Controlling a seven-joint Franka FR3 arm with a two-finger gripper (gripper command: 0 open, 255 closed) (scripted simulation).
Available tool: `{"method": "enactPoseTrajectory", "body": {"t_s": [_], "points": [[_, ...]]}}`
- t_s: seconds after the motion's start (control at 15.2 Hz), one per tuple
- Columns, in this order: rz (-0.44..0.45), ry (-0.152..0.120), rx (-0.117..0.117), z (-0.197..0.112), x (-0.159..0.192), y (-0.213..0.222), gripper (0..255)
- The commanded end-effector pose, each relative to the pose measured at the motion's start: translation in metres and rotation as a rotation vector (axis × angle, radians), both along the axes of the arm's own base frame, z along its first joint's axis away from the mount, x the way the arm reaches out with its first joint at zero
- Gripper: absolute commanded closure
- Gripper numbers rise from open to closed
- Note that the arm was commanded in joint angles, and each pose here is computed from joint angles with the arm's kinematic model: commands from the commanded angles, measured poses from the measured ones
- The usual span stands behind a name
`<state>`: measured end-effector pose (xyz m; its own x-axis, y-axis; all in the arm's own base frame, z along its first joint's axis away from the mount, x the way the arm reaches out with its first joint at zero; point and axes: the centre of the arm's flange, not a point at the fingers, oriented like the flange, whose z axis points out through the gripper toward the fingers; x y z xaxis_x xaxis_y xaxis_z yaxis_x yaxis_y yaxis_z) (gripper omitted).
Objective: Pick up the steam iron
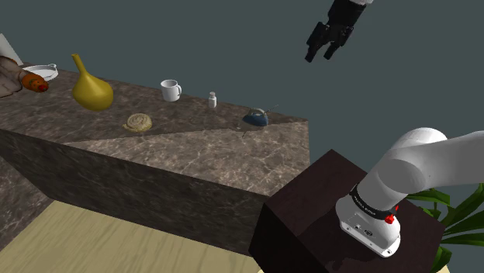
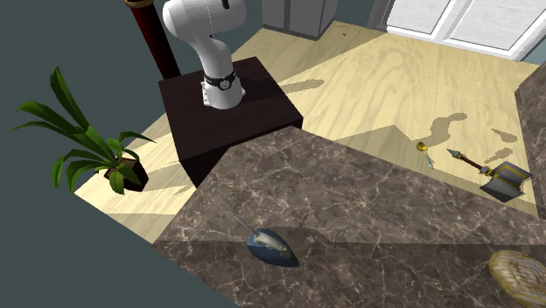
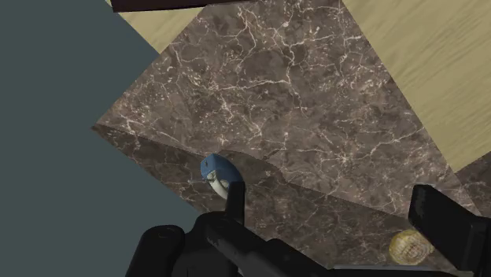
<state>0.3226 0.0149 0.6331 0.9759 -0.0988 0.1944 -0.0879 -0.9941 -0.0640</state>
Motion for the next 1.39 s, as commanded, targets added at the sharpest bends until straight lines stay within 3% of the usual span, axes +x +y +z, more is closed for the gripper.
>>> {"method": "enactPoseTrajectory", "body": {"t_s": [0.0, 1.32], "points": [[0.0, 0.0, 0.0, 0.0, 0.0, 0.0, 0], [0.339, 0.025, -0.089, -0.203, 0.154, -0.072, 0]]}}
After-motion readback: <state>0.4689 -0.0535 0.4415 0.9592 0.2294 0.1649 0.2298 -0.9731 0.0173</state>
